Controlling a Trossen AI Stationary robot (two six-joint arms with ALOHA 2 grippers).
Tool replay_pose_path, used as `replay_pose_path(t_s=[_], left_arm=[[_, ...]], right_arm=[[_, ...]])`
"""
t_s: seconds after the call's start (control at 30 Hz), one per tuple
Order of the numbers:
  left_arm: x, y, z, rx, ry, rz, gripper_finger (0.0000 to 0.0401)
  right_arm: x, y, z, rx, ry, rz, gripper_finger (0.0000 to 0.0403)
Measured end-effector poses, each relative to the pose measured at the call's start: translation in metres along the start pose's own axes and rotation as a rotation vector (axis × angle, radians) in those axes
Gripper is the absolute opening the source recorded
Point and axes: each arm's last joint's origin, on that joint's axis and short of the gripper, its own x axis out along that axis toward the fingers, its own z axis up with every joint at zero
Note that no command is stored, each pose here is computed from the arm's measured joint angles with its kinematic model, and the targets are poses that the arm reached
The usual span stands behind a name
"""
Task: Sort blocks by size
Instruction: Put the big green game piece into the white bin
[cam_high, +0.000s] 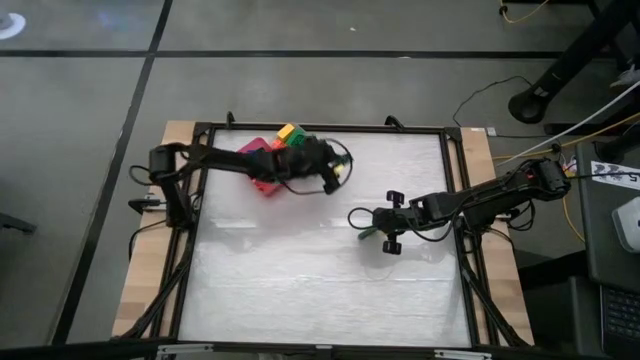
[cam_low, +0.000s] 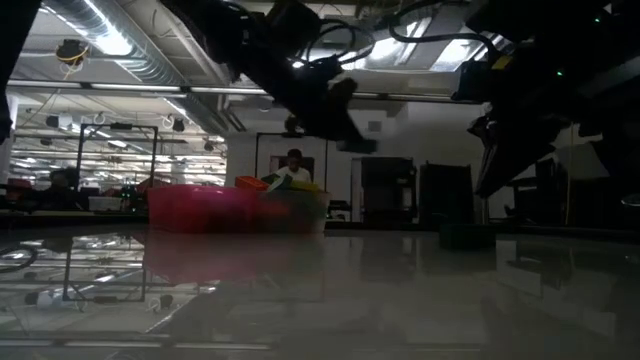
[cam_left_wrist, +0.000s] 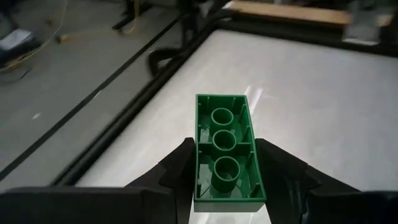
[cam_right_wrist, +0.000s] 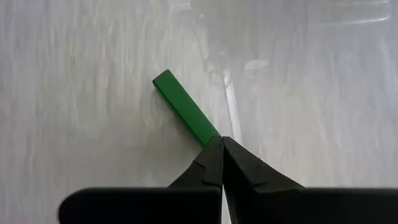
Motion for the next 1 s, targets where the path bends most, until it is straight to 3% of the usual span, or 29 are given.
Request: replay_pose_path(t_s=[0.27, 0.47, 1.0], left_arm=[[-0.009, 0.051, -0.001, -0.031, 0.129, 0.116, 0.0136], [-0.008, 0.075, -0.010, -0.050, 0.215, 0.171, 0.0136], [-0.013, 0.082, -0.023, -0.109, 0.363, 0.196, 0.0136]], right_arm=[[0.000, 0.000, 0.000, -0.002, 0.002, -0.006, 0.0005], [0.000, 0.000, -0.001, -0.003, 0.004, -0.006, 0.0005], [0.000, -0.001, 0.000, -0.003, -0.003, -0.035, 0.0005]])
